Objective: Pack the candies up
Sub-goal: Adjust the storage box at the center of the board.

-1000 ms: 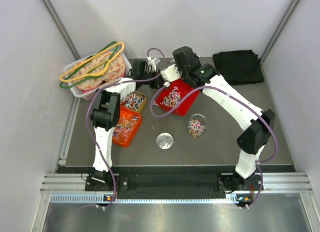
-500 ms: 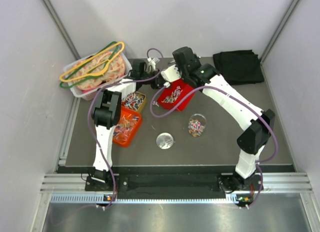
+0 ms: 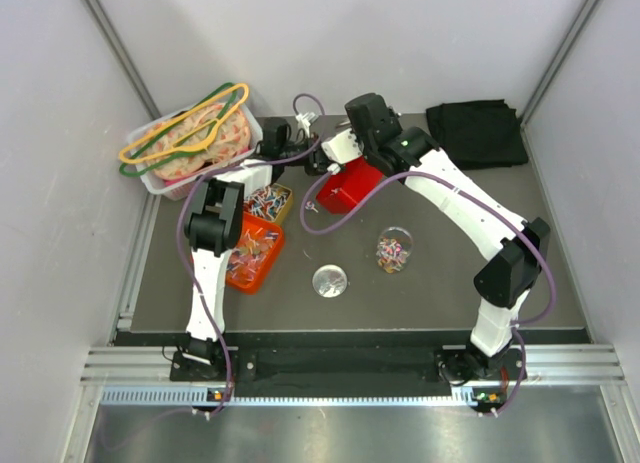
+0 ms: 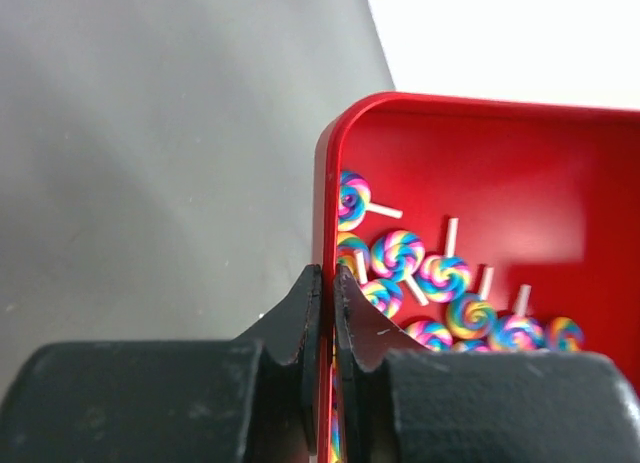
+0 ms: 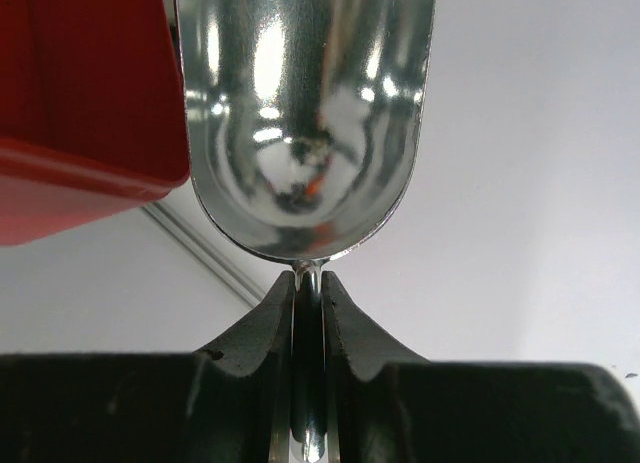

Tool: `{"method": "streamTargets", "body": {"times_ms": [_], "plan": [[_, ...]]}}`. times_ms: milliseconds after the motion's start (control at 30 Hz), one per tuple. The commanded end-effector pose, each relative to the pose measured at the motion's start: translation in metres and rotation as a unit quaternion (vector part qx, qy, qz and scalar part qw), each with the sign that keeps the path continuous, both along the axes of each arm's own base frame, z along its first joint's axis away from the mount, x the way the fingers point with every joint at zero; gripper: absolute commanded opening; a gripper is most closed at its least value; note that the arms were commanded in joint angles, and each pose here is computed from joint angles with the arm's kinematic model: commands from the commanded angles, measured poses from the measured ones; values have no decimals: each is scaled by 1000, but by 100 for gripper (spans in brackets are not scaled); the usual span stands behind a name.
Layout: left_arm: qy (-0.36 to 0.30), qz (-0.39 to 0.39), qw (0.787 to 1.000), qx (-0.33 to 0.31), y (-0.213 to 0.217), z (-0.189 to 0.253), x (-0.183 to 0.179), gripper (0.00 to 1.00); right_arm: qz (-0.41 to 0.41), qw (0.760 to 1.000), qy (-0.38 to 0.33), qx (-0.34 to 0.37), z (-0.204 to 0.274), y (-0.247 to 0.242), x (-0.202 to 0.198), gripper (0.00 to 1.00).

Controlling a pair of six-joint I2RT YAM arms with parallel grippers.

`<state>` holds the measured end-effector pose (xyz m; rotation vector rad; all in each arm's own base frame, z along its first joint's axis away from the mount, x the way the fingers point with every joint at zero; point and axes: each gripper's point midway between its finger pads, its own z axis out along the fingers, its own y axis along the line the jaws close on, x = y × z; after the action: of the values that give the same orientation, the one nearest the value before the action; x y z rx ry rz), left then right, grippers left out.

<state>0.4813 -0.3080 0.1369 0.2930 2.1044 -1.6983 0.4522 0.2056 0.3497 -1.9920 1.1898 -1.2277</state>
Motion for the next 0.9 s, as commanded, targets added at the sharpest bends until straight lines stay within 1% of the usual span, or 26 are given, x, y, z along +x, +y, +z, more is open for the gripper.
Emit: {"method": "streamTargets", "body": {"times_ms": [0, 33, 67, 100, 133, 167, 200, 267, 300, 333, 367, 433, 467, 500, 533, 567, 600, 633, 667, 700, 733, 767, 800, 833, 867], "plan": [[-42, -14, 999, 5, 3, 29, 2, 0, -6, 999, -34, 33, 30, -3, -5, 0], [-103, -3, 994, 45, 7, 21, 10, 0, -7, 999, -34, 31, 30, -4, -5, 0], [-82, 29, 991, 102, 15, 4, 14, 0, -9, 999, -34, 32, 29, -5, -5, 0], [-117, 40, 985, 118, 18, 15, 18, 0, -9, 999, -34, 30, 29, -5, -5, 0], [-145, 49, 979, 134, 22, 15, 23, 0, -9, 999, -32, 28, 27, -5, -5, 0], [-159, 73, 971, 160, 29, 14, 32, 0, -11, 999, -34, 28, 28, -5, -4, 0], [-187, 79, 966, 160, 31, 27, 33, 0, -11, 999, -36, 27, 28, -5, -3, 0], [-222, 99, 955, 170, 36, 37, 38, 0, -11, 999, -39, 24, 29, -4, -2, 0], [-252, 116, 947, 163, 39, 48, 42, 0, -13, 999, -40, 24, 28, -4, -1, 0], [-263, 119, 943, 165, 40, 51, 42, 0, -13, 999, -40, 24, 28, -4, -1, 0], [-269, 122, 942, 160, 39, 55, 42, 0, -15, 999, -37, 19, 26, -6, -1, 0], [-286, 116, 942, 128, 37, 66, 38, 0, -16, 999, -35, 17, 24, -6, -1, 0], [-265, 120, 951, 106, 35, 69, 36, 0, -16, 999, -36, 18, 25, -6, -1, 0], [-247, 111, 959, 89, 36, 61, 30, 0, -16, 999, -35, 17, 24, -5, -2, 0], [-249, 118, 960, 56, 33, 73, 31, 0, -16, 999, -35, 17, 24, -5, -2, 0], [-247, 116, 961, 39, 33, 75, 29, 0, -16, 999, -35, 16, 24, -6, -1, 0], [-241, 115, 963, 25, 34, 67, 25, 0, -16, 999, -36, 17, 25, -5, -2, 0], [-246, 101, 964, -16, 30, 80, 18, 0, -17, 999, -38, 17, 26, -6, -2, 0], [-239, 94, 966, -36, 29, 80, 13, 0, -17, 999, -37, 14, 26, -6, -1, 0], [-229, 90, 968, -54, 29, 77, 11, 0, -18, 999, -38, 15, 27, -6, -1, 0], [-195, 79, 974, -87, 27, 83, 3, 0, -18, 999, -38, 15, 28, -7, -1, 0], [-221, 75, 967, -106, 27, 95, 2, 0, -18, 999, -38, 15, 28, -7, -1, 0], [-209, 78, 969, -104, 27, 91, 6, 0, -18, 999, -38, 14, 27, -6, -1, 0], [-224, 82, 967, -89, 27, 88, 9, 0, -19, 999, -40, 15, 29, -7, -1, 0], [-213, 97, 970, -69, 28, 81, 16, 0, -19, 999, -39, 14, 28, -6, 0, 0]]}}
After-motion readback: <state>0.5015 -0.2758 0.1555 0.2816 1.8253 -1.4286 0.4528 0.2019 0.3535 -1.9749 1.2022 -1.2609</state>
